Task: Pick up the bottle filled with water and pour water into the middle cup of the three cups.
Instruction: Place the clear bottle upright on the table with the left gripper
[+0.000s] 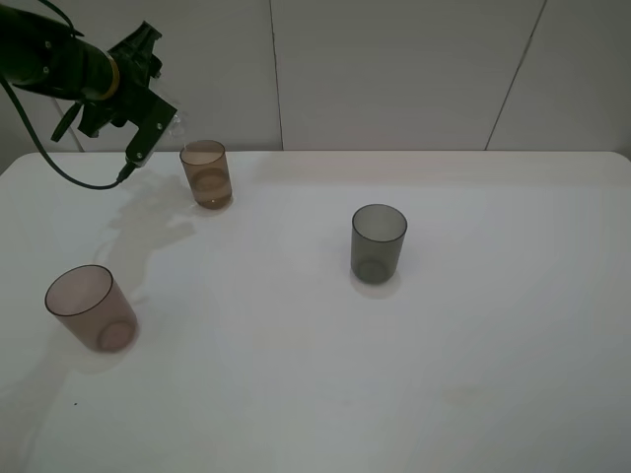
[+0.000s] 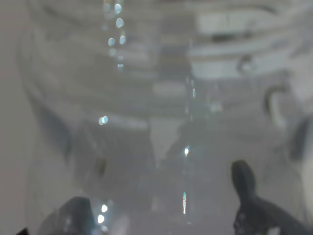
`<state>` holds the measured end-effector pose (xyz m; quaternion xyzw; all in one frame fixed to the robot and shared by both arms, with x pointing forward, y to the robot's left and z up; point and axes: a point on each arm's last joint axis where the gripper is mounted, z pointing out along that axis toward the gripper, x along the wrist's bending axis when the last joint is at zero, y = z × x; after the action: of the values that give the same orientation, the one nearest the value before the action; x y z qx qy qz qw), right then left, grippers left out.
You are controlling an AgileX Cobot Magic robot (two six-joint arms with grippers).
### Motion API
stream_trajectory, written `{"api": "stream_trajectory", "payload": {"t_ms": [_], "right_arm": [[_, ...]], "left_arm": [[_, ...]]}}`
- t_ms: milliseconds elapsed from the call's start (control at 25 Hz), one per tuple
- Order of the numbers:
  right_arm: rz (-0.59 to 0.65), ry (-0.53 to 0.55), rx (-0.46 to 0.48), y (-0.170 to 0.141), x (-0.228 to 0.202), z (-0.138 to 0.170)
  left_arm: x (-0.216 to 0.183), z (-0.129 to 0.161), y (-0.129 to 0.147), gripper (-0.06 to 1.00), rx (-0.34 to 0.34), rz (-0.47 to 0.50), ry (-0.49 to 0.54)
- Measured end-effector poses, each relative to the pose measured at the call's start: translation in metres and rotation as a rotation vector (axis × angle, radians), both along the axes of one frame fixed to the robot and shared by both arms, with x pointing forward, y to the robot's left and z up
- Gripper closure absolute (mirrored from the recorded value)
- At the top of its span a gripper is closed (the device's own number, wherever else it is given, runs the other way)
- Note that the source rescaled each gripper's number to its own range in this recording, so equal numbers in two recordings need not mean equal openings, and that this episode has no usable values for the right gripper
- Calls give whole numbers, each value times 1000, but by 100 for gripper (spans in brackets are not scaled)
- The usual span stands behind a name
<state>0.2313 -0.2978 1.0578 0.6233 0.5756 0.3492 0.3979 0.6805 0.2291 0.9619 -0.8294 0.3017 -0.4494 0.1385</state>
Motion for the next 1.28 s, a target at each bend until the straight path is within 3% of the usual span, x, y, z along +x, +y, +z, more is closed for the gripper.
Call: {"api": "stream_trajectory", "payload": {"t_ms": [440,600,800,960,1160,1280], "right_arm": [[0,0,0,0,0,0],[0,0,0,0,0,0],[0,0,0,0,0,0],[0,0,0,0,0,0],[0,0,0,0,0,0],[0,0,0,0,0,0]], "left_arm": [[0,0,0,94,-2,1,0],[-1,1,-1,94,-90,56,9],[-5,12,-11,94,-319,160,17],[-13,28,-30,94,-582,260,32],[-30,61,-58,94,-1067,471,82],[-44,79,-82,94,-1334,527,153]]}}
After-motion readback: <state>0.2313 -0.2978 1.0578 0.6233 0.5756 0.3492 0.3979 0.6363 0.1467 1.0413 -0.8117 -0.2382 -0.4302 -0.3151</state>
